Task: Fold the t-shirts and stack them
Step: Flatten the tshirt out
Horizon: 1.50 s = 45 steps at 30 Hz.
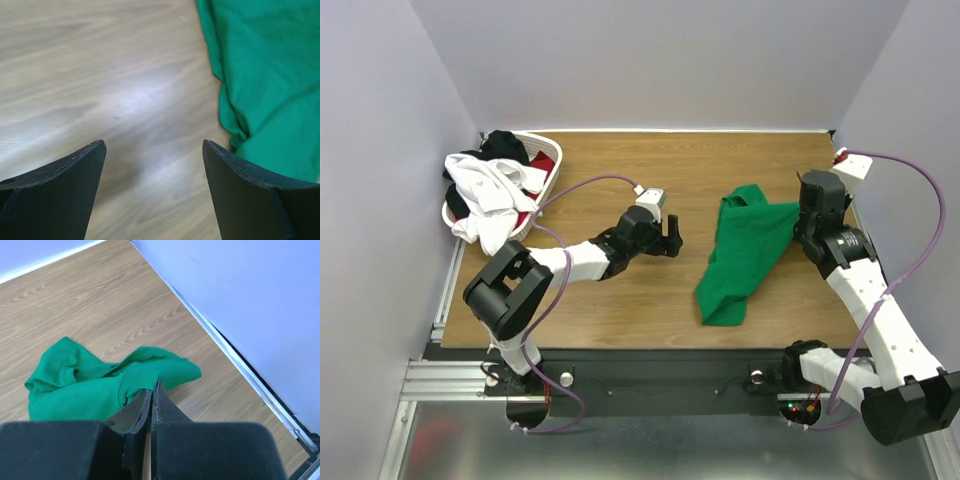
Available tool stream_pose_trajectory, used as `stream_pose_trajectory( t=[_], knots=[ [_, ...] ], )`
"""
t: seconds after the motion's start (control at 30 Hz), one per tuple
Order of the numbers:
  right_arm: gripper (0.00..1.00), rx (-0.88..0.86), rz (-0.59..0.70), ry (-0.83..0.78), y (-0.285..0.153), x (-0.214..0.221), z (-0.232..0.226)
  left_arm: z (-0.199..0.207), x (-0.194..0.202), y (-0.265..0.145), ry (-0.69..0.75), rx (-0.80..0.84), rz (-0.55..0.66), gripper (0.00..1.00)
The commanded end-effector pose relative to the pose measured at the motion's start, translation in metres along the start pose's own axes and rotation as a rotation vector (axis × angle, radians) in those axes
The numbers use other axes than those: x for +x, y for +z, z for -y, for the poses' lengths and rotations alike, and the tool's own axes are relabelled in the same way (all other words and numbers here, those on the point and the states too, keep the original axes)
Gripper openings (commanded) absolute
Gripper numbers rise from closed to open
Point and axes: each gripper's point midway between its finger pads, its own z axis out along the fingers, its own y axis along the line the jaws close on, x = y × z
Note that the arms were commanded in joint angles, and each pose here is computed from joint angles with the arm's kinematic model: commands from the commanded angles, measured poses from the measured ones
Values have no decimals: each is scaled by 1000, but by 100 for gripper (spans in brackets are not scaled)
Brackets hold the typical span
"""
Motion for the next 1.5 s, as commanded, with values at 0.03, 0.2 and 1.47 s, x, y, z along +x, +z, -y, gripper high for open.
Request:
stream_pose_trajectory(
  t=[0.03, 0.2, 1.47],
  knots=[
    [0, 55, 23, 7, 3, -7, 9, 41, 10, -14, 25, 123, 8, 89],
    [1, 37, -8, -2, 8, 5, 1, 79, 43, -27, -3, 237, -55, 89],
    [1, -38, -27, 8, 5, 11, -8, 151, 104, -22, -191, 487, -224, 52]
  ],
)
